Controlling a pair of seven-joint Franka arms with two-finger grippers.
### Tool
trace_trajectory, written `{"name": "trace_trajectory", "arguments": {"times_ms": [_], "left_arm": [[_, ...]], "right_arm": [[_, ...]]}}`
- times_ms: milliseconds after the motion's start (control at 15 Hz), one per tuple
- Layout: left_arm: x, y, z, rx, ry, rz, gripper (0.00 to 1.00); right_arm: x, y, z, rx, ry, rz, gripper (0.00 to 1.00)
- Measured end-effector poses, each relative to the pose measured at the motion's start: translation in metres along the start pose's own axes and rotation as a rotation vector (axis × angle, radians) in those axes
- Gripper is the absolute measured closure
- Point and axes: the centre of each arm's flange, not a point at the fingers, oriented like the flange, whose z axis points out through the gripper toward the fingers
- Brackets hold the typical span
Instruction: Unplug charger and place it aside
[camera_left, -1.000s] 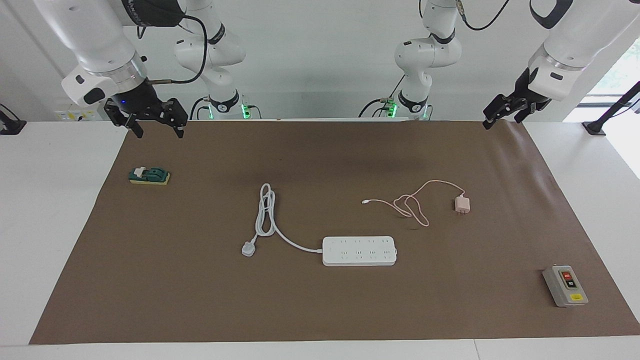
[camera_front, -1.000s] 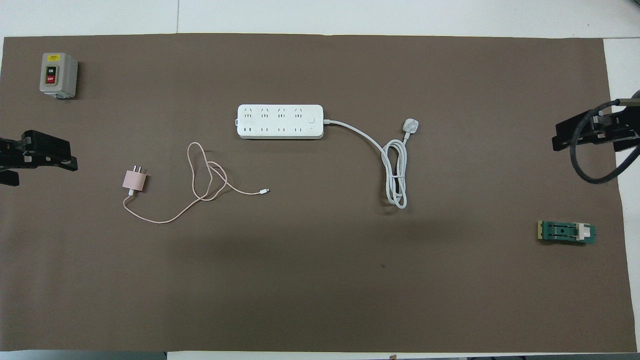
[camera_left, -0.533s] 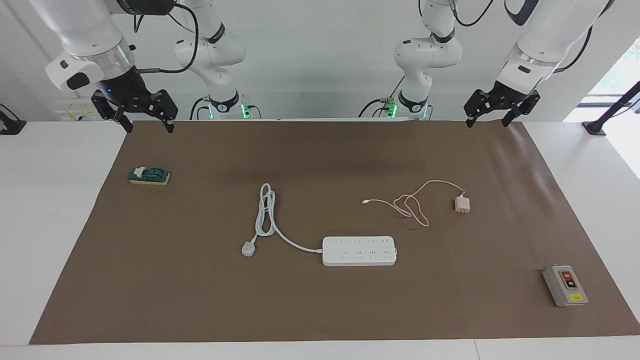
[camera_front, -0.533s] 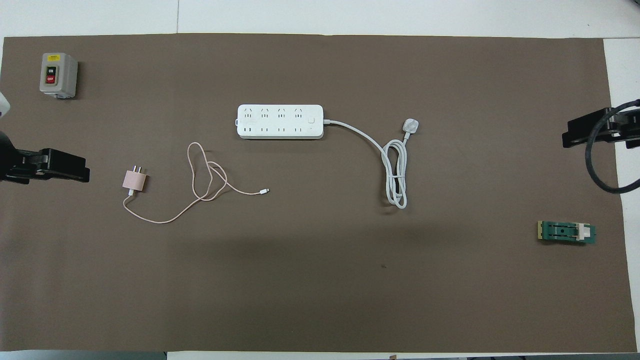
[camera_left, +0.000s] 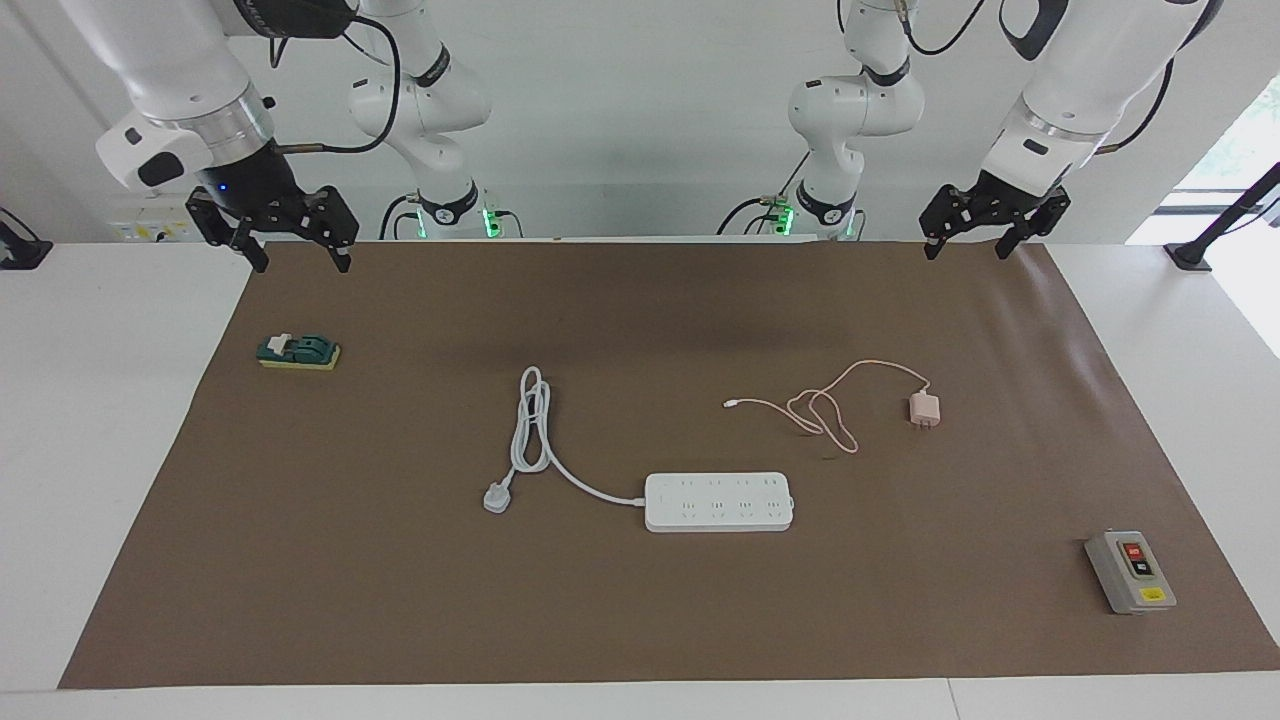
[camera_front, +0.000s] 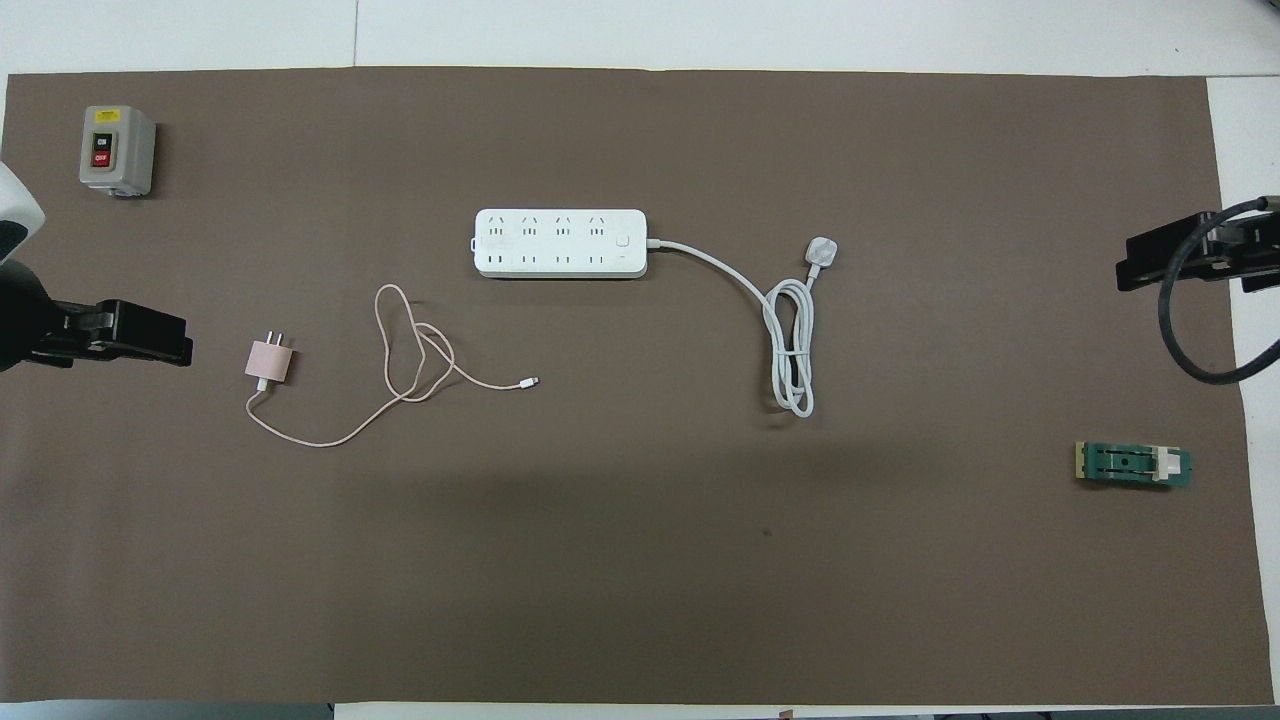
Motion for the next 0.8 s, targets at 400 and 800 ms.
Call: {"name": "trace_trajectory", "arguments": {"times_ms": [400,800], "left_arm": [[0.0001,0.0008,-0.0001,0.0,0.001,0.06,0.0],[0.0001,-0.0003,-0.0001,0.0,0.001,0.06,0.0]], "right_arm": [[-0.0037,0.0002,-0.002,0.001,-0.007,-0.001,0.0],[-0.0061,0.0004,-0.0004,0.001,-0.026,-0.001,0.0]]}}
